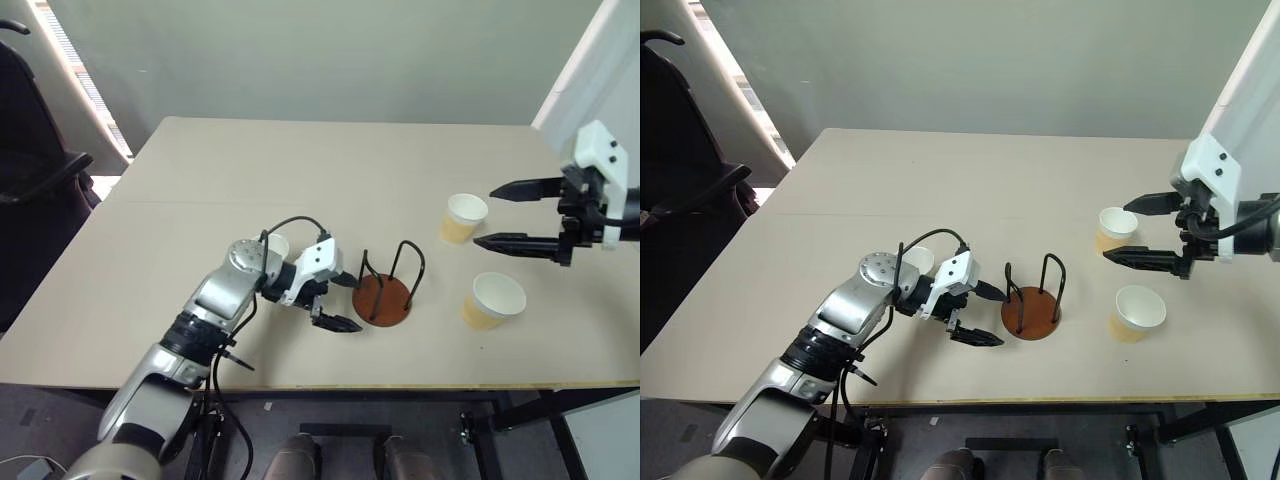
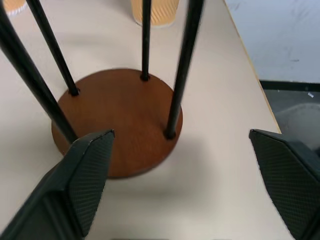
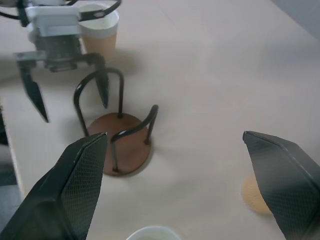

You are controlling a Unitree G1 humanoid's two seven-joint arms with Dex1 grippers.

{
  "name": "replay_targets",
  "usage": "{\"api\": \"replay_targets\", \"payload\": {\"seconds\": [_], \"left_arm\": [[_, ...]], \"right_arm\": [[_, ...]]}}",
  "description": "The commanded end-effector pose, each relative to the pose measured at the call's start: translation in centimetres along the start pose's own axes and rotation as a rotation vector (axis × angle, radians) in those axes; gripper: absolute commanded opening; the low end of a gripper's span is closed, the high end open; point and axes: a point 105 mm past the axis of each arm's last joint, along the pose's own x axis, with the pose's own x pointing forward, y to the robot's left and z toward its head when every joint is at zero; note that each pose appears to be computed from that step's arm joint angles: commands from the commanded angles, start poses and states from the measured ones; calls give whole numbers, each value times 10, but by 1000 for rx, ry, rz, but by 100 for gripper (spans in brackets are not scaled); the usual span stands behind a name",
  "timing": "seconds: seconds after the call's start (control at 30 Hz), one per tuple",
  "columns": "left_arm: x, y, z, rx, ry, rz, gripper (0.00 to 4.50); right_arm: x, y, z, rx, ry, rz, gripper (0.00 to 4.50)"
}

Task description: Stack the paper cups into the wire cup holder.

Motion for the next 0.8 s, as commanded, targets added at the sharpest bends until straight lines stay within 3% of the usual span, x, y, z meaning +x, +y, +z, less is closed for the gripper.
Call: {"api": "replay_targets", "payload": {"seconds": [0.03, 0.23, 0.47, 0.8], "left_arm": [[-18, 3, 20, 61, -50, 46, 448], [-40, 5, 38, 97, -85, 95, 448], [-76, -4, 72, 16, -222, 93, 448], [-107, -14, 80, 26, -263, 144, 448]], "right_arm": [[8, -17, 4, -43, -10, -26, 450], [32, -43, -1, -69, 11, -42, 450], [59, -74, -25, -159, 182, -85, 450], [71, -98, -65, -176, 381, -119, 450]]}}
